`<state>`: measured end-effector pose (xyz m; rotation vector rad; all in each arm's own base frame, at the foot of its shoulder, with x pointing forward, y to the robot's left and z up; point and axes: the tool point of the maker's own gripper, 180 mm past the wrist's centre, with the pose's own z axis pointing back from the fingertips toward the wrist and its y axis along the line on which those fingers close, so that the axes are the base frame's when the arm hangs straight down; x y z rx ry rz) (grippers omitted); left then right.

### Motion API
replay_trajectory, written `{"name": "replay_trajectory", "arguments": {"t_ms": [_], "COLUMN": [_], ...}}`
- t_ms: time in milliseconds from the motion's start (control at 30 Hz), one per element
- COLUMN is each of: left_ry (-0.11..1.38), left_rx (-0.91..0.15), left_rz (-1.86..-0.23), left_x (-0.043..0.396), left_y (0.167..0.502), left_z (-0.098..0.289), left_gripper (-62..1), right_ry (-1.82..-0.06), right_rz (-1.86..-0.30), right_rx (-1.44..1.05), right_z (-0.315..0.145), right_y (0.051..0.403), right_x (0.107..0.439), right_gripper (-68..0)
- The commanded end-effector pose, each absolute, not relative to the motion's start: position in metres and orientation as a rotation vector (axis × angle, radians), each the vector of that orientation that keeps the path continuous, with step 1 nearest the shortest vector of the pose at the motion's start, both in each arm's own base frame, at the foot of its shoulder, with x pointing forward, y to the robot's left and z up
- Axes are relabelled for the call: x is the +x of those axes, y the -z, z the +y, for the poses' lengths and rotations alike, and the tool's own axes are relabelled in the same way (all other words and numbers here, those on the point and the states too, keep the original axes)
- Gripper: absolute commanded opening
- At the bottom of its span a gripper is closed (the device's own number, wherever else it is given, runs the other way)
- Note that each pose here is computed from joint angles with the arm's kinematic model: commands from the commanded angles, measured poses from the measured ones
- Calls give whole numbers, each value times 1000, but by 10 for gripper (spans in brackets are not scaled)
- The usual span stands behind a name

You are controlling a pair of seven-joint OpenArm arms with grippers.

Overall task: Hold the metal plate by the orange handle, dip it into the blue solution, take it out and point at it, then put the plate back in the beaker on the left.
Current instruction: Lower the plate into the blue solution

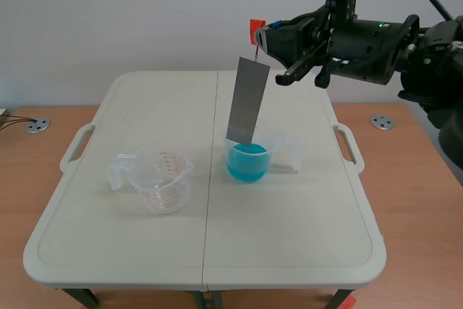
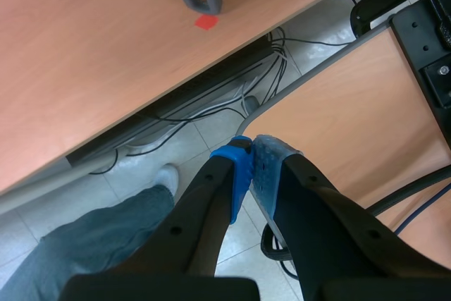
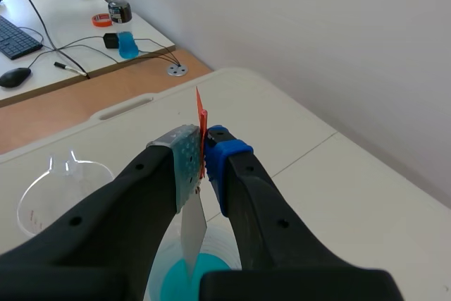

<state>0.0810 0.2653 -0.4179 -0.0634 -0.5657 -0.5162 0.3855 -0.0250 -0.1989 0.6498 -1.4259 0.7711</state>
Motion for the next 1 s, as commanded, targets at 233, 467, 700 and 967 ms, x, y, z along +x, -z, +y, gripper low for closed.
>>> {"name": "replay_trajectory", "arguments": {"t_ms": [233,467,700,967], "left_ry": [521,521,521,521], "left_rx": [-74,-74,-75,-74], "left_rz": [-580,-581,-581,-581], "left_x": [84,84,84,84], "left_y": [416,415,416,416], "left_z": [262,262,261,262], "left_gripper": [-597,-597,-597,-597], "right_ry": [-747,-710,-703,-710], "right_rz": [-1468,-1443,-1409,-1380], "right_rx": [662,670,655,637], "right_z": [-25,-26,-28,-30], "right_y": [201,219,241,255], "right_x": [394,396,397,396], "right_gripper": [-662,-662,-662,-662]}}
